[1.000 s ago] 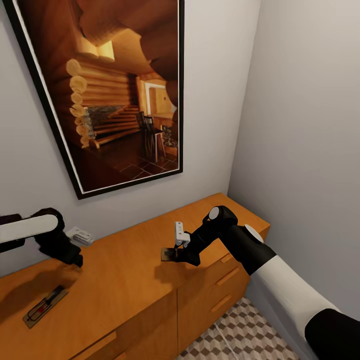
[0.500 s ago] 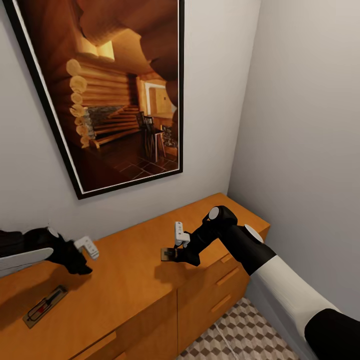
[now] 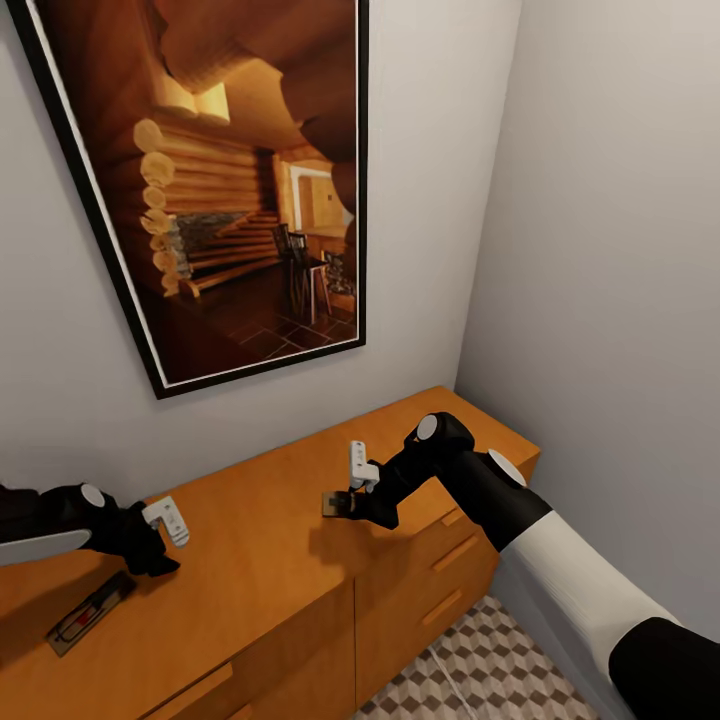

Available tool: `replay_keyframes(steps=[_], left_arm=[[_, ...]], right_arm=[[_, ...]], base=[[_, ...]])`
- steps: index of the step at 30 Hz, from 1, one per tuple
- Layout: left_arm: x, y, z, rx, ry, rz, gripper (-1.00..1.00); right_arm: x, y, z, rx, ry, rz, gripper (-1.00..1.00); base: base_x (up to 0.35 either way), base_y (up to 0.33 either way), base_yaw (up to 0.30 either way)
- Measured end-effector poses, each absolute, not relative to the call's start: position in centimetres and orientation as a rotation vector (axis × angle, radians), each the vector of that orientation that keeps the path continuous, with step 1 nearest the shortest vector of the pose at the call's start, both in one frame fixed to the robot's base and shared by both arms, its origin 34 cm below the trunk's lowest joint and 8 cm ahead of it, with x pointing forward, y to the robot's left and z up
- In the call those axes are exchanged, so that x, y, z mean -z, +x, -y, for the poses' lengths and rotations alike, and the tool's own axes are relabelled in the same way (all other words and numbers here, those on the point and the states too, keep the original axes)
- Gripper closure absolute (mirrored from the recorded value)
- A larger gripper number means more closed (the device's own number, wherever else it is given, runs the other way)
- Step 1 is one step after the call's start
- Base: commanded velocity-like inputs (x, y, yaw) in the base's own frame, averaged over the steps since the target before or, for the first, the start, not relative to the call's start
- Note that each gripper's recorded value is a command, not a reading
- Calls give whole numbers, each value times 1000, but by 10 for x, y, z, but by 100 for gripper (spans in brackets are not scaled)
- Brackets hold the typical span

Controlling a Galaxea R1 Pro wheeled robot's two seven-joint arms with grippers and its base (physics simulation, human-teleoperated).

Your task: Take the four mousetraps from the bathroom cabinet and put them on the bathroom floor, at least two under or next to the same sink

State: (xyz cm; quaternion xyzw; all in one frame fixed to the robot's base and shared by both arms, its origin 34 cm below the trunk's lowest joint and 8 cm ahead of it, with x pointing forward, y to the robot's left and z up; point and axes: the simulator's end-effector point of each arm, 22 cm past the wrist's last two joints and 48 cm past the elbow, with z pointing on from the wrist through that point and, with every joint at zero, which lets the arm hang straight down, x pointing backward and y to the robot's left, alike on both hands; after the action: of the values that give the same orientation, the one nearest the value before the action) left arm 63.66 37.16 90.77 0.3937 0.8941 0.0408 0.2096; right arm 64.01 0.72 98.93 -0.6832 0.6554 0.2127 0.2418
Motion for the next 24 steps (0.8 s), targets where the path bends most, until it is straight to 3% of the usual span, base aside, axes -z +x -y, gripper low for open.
replay_keyframes(steps=[6, 15, 24], left_arm=[[-908, 638, -370, -108, 1108, -2462, -100], [-906, 638, -359, -52, 1107, -2448, -100], [-904, 631, -343, 73, 1126, -2370, -100]], right_arm=[[-988, 640, -8, -580, -1867, -1793, 100], [-986, 641, -6, -578, -1866, -1797, 100], [-986, 641, -6, -578, -1866, -1799, 100]], base=[[-13, 0, 0], [-215, -8, 0], [-25, -2, 0]])
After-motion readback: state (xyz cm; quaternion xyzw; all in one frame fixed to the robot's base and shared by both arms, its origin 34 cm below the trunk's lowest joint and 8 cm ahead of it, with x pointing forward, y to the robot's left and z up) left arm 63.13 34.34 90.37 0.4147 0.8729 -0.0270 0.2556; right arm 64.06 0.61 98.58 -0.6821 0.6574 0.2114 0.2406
